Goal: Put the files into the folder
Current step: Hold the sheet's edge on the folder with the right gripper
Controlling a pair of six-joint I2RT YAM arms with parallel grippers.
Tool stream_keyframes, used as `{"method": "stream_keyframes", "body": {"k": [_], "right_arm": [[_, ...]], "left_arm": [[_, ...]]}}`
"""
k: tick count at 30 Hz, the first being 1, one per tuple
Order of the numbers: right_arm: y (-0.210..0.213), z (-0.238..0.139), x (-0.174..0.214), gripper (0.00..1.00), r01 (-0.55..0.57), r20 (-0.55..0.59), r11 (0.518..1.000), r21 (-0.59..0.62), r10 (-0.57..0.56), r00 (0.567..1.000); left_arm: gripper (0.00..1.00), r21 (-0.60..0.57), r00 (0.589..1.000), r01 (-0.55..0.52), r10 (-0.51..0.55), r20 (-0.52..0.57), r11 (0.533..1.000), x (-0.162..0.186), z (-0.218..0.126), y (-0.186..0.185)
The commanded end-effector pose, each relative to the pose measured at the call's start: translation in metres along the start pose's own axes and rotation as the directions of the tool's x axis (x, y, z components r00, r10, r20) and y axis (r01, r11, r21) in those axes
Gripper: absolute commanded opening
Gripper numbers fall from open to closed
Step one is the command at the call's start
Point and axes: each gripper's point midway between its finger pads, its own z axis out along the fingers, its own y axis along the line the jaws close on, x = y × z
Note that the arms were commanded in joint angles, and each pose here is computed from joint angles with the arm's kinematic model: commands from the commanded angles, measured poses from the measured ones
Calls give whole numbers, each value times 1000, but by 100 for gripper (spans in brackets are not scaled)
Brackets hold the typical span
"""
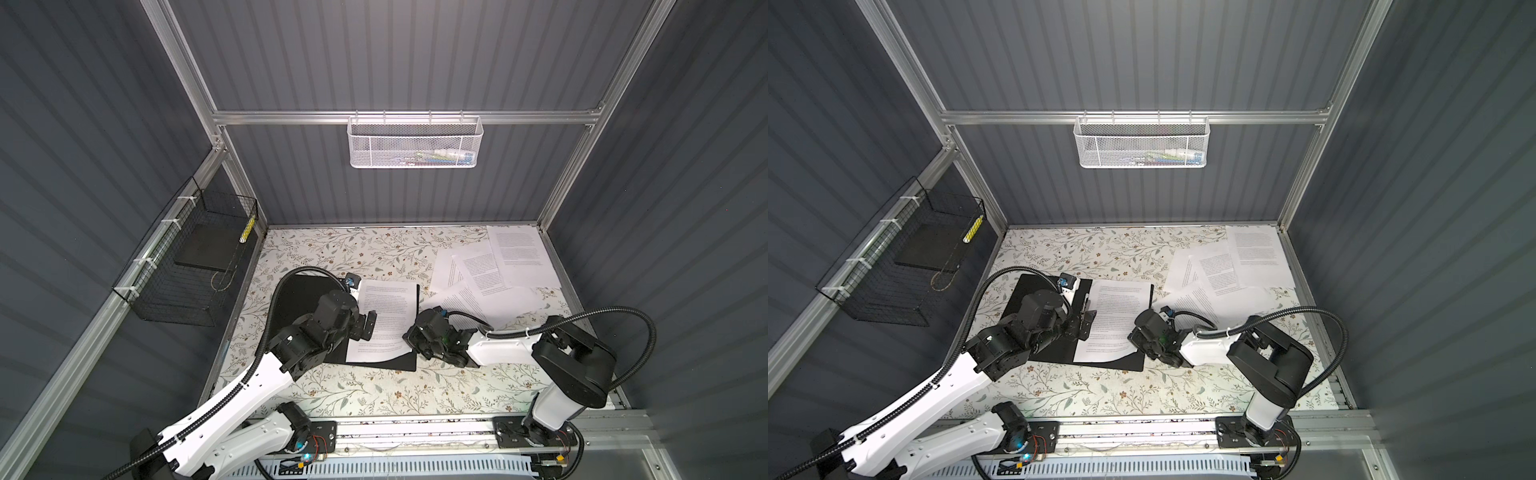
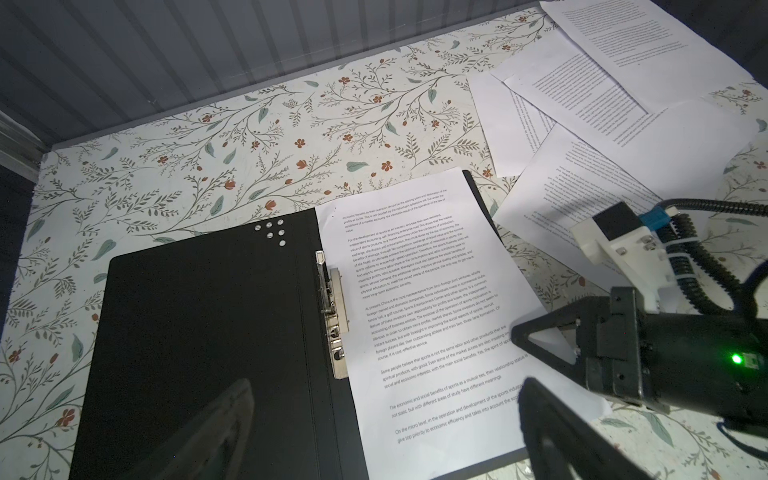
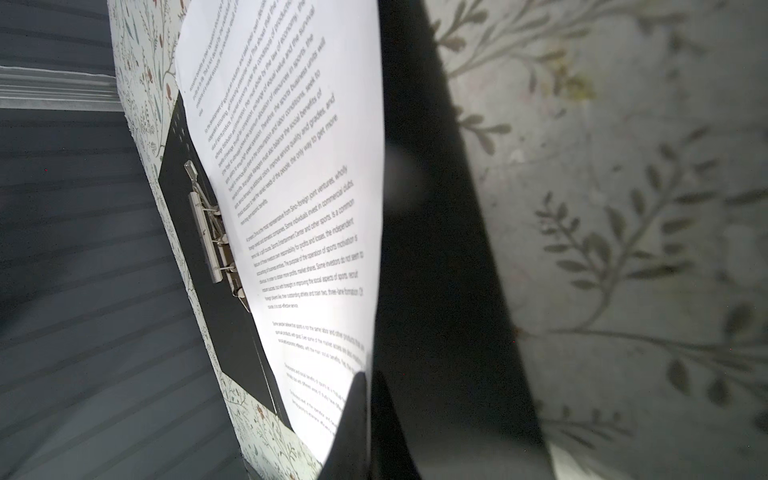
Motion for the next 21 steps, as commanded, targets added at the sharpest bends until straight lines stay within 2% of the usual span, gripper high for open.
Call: {"method": "stream_keyframes", "body": {"k": [1, 21], "right_arm": [[-7, 1, 0, 0, -13, 24, 1000, 27, 12, 1000], [-10, 7, 9, 0, -29, 7, 999, 32, 29, 1000]], "left_arm": [[100, 10, 1000, 9, -9, -10, 1000, 4, 2, 0], [100, 18, 1000, 10, -9, -11, 1000, 4, 1, -2]]}}
